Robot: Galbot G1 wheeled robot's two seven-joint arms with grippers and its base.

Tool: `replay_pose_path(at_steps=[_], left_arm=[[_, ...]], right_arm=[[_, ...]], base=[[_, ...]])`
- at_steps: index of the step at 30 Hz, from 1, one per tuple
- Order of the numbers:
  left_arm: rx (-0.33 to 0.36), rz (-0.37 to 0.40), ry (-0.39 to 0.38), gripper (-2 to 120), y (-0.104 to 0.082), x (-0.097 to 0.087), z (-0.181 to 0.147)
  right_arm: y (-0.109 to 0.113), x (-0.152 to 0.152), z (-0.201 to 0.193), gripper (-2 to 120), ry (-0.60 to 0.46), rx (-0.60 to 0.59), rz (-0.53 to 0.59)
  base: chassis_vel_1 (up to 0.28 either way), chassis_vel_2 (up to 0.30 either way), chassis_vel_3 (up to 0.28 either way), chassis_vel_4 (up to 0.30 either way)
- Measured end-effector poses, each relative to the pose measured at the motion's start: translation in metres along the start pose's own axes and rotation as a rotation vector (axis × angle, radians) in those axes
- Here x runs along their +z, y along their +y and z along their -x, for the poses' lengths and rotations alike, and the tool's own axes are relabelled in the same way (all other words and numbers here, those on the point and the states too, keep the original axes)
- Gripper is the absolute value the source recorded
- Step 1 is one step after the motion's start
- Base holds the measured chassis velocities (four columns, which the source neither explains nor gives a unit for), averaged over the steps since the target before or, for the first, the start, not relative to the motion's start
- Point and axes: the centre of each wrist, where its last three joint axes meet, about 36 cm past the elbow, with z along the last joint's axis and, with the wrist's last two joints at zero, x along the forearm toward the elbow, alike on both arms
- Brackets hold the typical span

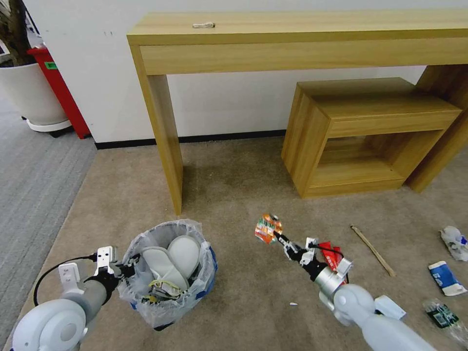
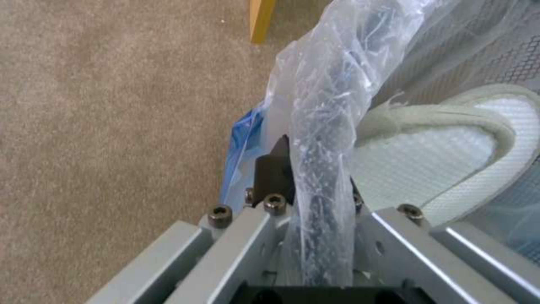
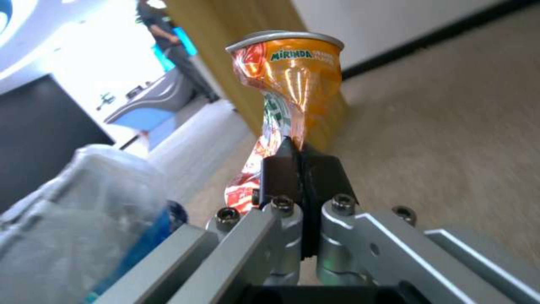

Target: Pick up the trash bin and place the garbage on the floor into it.

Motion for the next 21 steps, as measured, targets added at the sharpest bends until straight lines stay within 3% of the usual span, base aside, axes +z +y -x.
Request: replay_pose_path(at_steps=[16,21], left_arm=[[0.002,0.034,0.011,1,0.000,-0.001,0.000],[0.005,0.044,0.013,1,-0.002,-0.001,0.001]], right_arm=[[0.003,-0.062,0.015,0,0.022,-0.237,-0.312],[0.016,-0.081,0.023,0,0.046,-0.314,-0.381]], base=[[0.000,0.000,0.000,0.000],[0.000,0.000,0.000,0.000]])
